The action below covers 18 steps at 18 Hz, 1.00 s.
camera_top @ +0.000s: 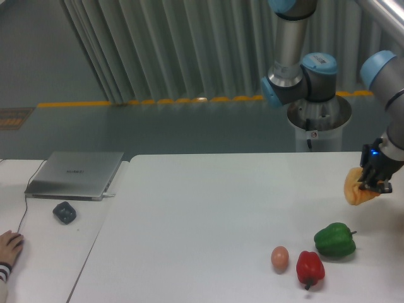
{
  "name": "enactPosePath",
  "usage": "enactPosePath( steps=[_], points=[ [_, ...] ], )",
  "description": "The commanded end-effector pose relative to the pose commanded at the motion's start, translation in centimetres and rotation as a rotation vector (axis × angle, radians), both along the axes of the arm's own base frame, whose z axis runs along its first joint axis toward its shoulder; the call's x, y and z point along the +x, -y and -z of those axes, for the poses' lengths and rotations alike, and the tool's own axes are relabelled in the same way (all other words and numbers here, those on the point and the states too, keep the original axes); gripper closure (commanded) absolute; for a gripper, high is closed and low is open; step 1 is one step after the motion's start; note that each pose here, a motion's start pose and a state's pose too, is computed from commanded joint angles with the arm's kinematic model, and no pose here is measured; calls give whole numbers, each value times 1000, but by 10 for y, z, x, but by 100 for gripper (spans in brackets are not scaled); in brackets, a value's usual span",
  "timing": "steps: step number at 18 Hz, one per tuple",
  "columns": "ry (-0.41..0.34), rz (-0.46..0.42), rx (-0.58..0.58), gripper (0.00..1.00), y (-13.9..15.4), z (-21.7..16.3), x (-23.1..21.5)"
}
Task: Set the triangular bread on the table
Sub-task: 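Bring the gripped triangular bread down toward the table surface, then open the gripper to release the bread beside the green pepper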
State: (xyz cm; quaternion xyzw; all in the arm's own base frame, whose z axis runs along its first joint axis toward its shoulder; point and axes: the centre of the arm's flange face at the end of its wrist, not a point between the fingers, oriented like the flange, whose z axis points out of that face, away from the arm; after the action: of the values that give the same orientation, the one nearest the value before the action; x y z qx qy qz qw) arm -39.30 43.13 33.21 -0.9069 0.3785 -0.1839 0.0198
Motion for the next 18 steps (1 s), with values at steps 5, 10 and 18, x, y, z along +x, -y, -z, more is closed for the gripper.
enactPosePath(
  steps=[5,10,18],
  points=[
    [-35,-13,2,61,-12,6,2],
    [-91,0,29,0,-16,-2,-2],
    [-216,11,89,0,-22,-29,-13]
  ],
)
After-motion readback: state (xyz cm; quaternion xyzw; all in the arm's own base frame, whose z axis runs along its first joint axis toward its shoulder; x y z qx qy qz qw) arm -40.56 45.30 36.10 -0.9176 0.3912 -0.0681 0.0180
